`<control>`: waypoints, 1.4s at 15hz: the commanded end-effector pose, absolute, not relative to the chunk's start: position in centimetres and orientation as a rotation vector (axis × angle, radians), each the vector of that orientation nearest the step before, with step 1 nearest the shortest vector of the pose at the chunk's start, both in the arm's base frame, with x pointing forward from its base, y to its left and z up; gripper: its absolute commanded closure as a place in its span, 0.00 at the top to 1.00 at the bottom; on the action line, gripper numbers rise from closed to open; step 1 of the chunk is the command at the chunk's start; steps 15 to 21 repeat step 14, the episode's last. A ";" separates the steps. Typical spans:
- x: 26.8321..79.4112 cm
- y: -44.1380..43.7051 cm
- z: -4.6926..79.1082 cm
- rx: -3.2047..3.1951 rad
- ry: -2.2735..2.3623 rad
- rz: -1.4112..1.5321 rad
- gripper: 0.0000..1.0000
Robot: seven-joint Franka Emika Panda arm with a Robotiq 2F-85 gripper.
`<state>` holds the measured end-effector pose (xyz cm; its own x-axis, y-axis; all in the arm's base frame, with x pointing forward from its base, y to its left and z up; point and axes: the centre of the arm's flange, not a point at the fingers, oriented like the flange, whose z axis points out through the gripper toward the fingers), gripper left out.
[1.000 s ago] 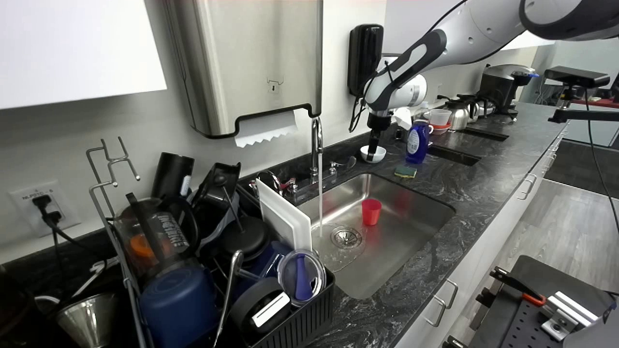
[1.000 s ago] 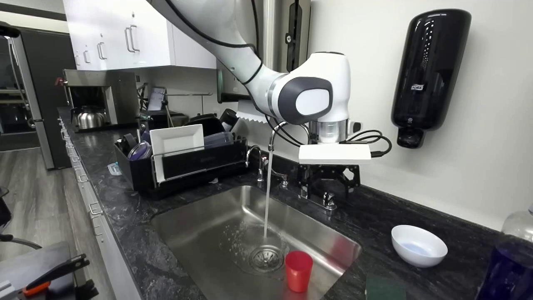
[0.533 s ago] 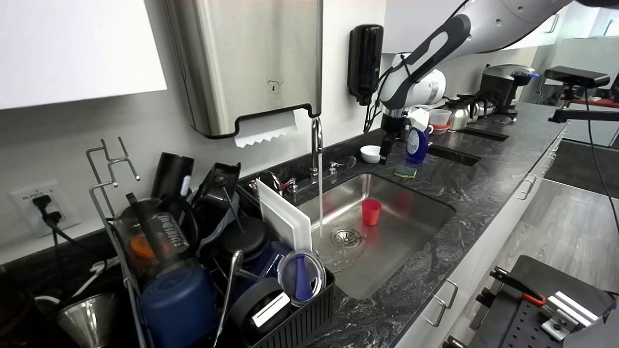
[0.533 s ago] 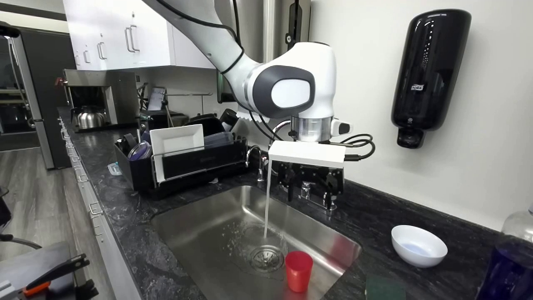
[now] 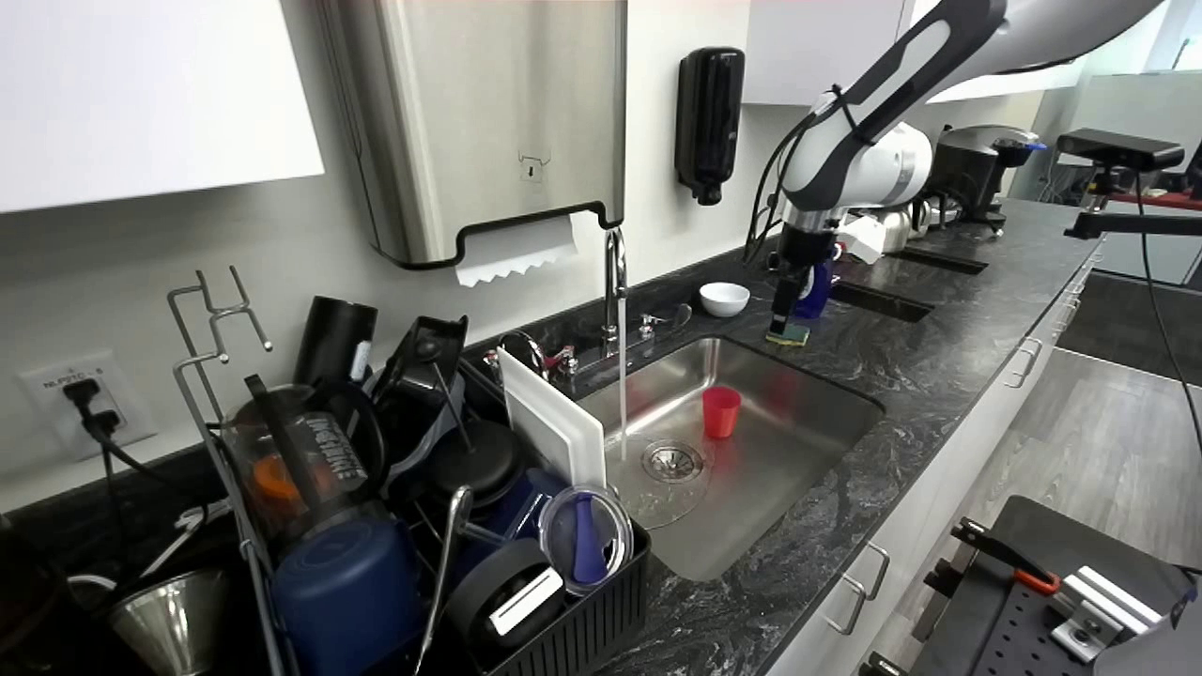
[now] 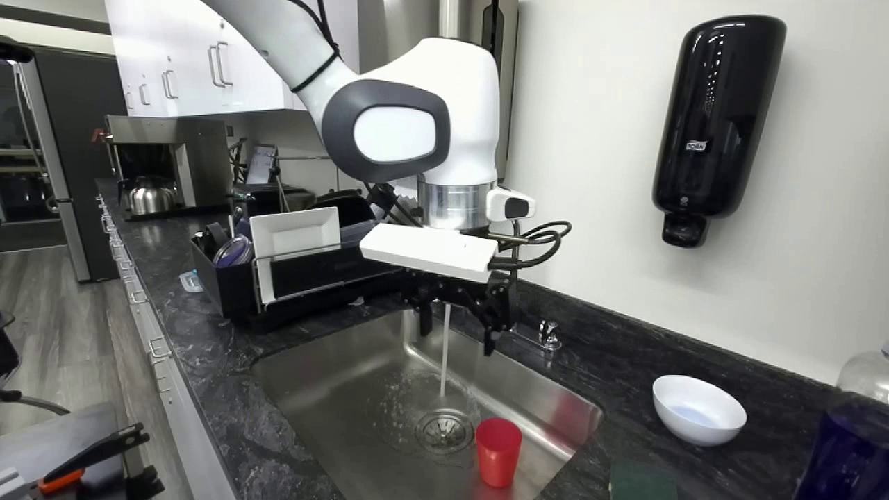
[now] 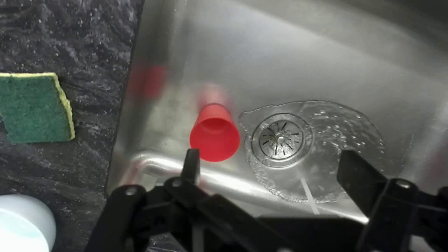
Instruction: Open the tap
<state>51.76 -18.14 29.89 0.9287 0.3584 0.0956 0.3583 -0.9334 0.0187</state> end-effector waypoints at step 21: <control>44.3 -15.8 32.9 3.082 0.553 0.199 1.00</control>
